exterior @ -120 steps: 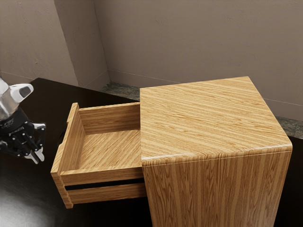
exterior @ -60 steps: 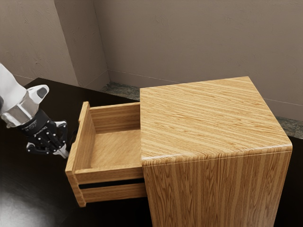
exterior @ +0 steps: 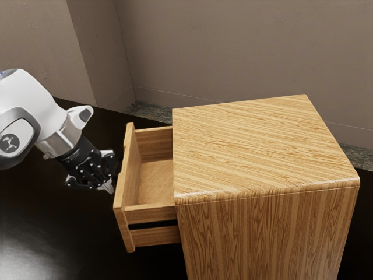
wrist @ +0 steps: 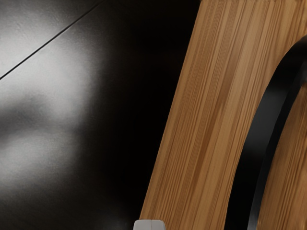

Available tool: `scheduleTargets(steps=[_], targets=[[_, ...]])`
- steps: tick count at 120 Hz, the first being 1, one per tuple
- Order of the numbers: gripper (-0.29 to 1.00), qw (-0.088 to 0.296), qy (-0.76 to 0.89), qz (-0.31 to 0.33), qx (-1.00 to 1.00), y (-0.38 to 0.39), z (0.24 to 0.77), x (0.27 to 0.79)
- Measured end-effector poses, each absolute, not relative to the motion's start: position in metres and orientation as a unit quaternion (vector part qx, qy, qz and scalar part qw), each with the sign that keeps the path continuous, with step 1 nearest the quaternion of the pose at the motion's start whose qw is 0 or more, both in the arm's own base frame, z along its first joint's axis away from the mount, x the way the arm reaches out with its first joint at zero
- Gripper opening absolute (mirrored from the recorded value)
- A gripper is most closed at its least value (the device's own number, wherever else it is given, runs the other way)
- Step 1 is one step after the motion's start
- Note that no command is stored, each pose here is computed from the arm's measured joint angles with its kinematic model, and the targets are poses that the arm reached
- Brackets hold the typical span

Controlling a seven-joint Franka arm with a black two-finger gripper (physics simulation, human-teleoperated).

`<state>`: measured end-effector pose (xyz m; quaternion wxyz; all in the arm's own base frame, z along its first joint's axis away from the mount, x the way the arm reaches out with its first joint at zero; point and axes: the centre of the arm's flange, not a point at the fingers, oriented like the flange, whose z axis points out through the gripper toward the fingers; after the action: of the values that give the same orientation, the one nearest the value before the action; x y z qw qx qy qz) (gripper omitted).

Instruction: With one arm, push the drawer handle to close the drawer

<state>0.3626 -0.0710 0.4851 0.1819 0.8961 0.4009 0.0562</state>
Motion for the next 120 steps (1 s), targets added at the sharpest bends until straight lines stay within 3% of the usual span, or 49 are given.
scheduleTargets(steps=[78,94,110,120], targets=[[-0.08,0.191,0.355,0.076,0.912,-0.159,0.492,0.45],[-0.08,0.214,0.387,0.094,0.892,-0.122,0.51,0.441],[-0.08,0.211,0.428,0.119,0.871,-0.07,0.527,0.436],[0.08,0.181,0.431,0.13,0.875,-0.045,0.559,0.446]])
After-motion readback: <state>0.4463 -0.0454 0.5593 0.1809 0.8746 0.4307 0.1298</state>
